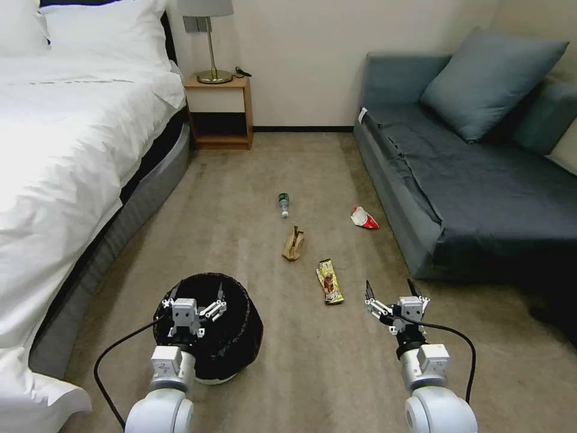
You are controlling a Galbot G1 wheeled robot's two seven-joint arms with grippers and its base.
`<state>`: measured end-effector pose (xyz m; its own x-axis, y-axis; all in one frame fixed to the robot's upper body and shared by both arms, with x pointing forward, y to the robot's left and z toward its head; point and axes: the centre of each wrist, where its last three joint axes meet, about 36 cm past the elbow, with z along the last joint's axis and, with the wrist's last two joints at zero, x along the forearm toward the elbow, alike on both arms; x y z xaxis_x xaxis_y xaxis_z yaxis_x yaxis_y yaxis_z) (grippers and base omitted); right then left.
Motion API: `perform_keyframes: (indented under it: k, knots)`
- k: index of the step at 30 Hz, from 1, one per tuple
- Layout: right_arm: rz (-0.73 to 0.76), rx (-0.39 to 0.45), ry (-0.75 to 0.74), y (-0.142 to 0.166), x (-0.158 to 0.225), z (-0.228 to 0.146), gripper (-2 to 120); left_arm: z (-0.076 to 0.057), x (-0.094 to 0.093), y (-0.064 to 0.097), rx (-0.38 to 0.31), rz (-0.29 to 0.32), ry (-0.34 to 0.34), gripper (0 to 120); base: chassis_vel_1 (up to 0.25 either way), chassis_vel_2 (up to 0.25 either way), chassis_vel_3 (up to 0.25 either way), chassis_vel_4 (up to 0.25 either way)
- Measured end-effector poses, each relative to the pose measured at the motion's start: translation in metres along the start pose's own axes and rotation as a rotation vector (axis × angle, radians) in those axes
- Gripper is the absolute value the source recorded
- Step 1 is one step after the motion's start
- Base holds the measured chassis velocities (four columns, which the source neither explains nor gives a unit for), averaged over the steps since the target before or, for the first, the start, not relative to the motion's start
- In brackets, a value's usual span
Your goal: Pick up the trash bin, then pick up the garbage on the floor and place it into the trash bin.
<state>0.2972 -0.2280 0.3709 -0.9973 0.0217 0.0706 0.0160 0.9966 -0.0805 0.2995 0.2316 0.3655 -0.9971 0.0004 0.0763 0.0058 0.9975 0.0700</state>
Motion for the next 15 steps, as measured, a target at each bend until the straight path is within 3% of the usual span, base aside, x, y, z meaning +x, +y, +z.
perform_keyframes:
  k: [1,4,15]
  knots:
    - [0.000,0.000,0.000,0.000,0.000,0.000,100,0.000,0.000,0.000,0.000,0.000,0.000,100,0.000,0.000,0.000,0.000]
    - [0.118,0.015,-0.009,0.009,0.005,-0.027,100,-0.004,-0.025,0.005,0.074,-0.083,0.072,100,0.000,0.000,0.000,0.000]
    - [0.154,0.008,-0.009,0.007,0.009,-0.037,100,-0.013,-0.025,0.011,0.045,-0.042,0.092,100,0.000,0.000,0.000,0.000]
